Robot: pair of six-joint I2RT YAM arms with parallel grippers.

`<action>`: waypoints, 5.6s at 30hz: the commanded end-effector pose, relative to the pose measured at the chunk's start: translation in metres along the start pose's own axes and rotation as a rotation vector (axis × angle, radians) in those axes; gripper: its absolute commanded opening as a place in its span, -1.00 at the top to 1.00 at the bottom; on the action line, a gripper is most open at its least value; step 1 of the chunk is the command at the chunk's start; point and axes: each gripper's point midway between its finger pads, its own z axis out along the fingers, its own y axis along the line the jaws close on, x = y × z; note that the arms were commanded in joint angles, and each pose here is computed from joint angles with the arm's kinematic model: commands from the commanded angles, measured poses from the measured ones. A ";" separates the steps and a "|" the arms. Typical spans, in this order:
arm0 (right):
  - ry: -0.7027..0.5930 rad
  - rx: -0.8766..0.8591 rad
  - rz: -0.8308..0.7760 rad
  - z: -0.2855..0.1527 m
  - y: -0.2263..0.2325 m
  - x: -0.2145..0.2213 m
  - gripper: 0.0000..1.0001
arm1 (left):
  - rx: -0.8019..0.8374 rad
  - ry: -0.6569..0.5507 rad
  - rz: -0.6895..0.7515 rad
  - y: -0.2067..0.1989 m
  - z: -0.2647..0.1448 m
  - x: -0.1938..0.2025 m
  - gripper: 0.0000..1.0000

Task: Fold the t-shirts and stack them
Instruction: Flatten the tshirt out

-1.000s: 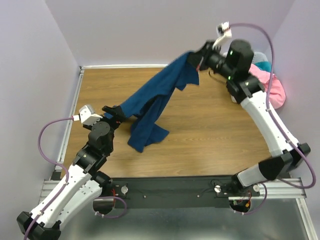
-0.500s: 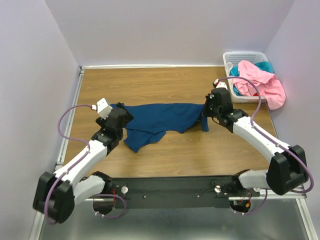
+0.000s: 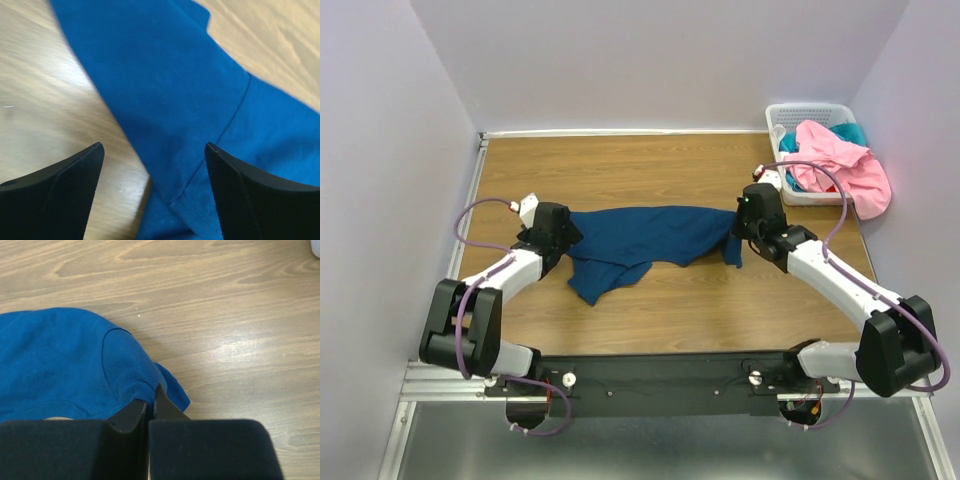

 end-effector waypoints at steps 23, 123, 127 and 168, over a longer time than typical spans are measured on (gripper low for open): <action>-0.090 0.060 0.033 -0.012 -0.016 -0.014 0.86 | -0.002 0.139 0.075 -0.011 0.038 0.028 1.00; 0.077 -0.182 0.025 -0.050 0.000 0.013 -1.00 | 0.019 -0.353 -0.384 0.055 -0.100 -0.100 -0.97; 0.101 -0.239 0.028 -0.042 0.013 0.015 -1.00 | 0.167 -0.305 -0.306 0.023 -0.099 -0.100 -0.97; 0.648 -0.654 -0.609 -0.138 0.205 0.297 -1.00 | 0.071 0.066 0.020 -0.040 0.033 -0.003 -0.97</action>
